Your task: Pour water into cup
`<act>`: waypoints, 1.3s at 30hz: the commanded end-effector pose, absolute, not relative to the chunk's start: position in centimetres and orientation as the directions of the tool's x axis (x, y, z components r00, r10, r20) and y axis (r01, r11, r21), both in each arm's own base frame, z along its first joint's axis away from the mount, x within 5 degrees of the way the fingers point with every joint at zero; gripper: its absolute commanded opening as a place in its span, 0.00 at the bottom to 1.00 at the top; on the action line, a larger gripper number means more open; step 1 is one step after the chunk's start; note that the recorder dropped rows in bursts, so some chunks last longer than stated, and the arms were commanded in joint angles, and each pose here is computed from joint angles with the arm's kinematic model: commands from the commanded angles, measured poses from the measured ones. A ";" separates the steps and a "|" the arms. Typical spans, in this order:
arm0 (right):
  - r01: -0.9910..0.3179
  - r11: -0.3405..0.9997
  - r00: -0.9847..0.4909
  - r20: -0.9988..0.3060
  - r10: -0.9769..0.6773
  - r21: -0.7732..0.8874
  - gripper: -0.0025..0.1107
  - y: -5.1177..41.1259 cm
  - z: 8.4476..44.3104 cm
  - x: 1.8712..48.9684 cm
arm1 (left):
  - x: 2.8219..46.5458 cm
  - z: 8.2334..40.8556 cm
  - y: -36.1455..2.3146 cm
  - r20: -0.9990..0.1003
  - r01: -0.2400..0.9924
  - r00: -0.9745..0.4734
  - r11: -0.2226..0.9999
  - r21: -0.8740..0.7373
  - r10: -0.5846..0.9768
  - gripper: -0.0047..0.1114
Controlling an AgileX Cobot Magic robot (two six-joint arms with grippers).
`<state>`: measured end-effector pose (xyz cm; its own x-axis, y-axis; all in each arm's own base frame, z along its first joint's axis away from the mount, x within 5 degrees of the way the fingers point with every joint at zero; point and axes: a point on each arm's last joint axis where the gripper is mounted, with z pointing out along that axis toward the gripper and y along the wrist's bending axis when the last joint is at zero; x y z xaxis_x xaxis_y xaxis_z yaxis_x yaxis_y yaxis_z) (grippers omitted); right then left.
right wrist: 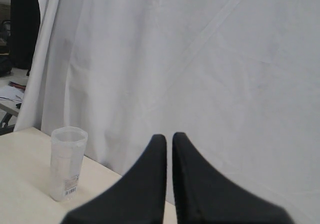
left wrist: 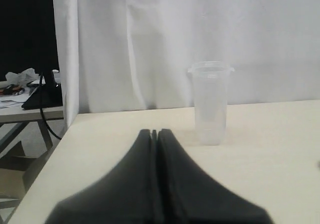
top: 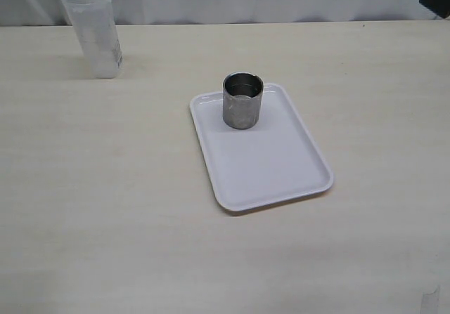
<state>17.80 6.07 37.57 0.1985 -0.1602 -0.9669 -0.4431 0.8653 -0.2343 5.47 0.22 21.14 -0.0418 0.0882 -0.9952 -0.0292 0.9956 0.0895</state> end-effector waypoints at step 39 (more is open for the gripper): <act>-0.444 0.867 0.197 -0.969 -0.152 -0.227 0.06 6.0 37.5 17.7 | 5.4 18.5 0.2 -0.973 -0.016 -0.223 0.998 0.059 0.054 0.04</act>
<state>17.80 6.07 37.57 0.1985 -0.1602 -0.9669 -0.4431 0.8653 -0.2343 5.41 0.25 18.57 -0.2250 0.0649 -0.9722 -0.0204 0.9972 0.0713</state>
